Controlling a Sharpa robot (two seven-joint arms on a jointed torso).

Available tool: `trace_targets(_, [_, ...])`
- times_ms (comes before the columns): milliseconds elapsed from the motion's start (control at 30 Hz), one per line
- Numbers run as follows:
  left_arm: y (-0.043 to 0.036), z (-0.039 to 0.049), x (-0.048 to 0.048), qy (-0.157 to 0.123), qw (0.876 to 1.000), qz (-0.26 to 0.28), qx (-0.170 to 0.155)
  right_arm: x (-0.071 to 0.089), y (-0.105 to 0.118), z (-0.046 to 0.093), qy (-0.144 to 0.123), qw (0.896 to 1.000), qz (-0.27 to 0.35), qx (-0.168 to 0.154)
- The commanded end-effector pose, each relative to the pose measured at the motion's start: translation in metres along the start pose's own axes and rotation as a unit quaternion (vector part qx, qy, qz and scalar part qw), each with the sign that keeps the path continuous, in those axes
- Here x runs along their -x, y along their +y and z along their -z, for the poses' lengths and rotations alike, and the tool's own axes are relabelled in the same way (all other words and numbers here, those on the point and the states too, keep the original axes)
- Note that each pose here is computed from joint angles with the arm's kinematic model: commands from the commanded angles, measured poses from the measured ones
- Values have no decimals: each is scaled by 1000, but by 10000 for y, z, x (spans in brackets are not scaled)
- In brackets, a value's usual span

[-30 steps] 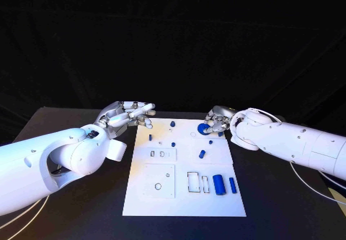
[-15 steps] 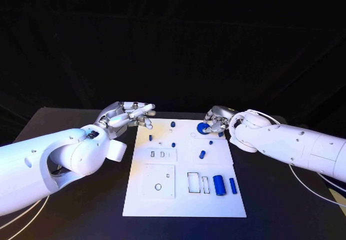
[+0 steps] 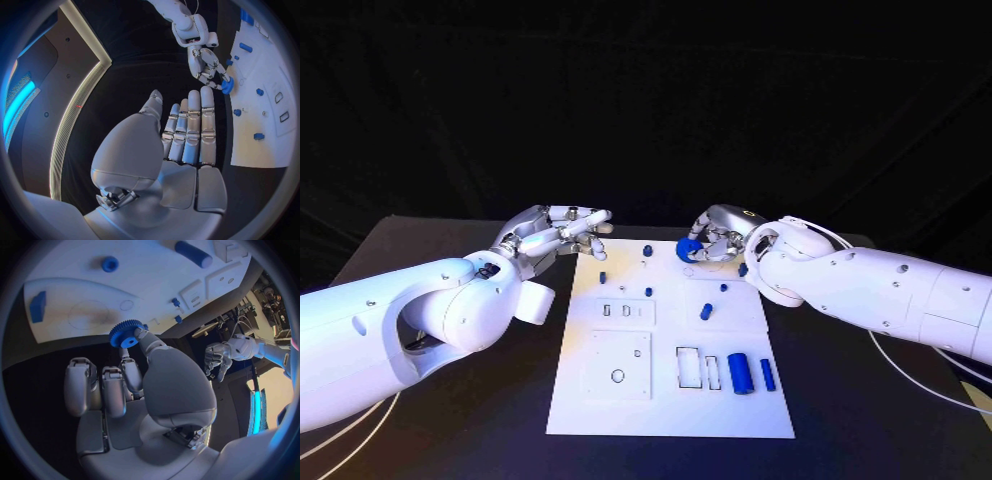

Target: Assemble the parts on the task board

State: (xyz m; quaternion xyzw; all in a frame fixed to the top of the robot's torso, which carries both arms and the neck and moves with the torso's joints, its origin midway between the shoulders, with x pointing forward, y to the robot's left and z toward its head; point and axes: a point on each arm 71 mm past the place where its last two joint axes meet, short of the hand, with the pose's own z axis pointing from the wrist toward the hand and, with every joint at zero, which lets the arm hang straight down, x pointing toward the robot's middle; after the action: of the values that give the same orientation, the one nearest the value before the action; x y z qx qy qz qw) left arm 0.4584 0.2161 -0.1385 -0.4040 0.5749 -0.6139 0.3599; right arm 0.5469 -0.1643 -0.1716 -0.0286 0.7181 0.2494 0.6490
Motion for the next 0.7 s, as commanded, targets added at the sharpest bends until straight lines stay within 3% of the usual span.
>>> trace_targets(33, [-12, -7, -26, 10, 1000, 4, -3, 17, 206, -47, -26, 998, 49, 26])
trace_targets(167, [-11, -10, -37, 12, 1000, 5, -3, -35, 396, -125, -29, 997, 68, 39])
trace_targets(700, [-10, -18, -58, 14, 1000, 5, -3, -347, 684, -246, 0, 996, 75, 48])
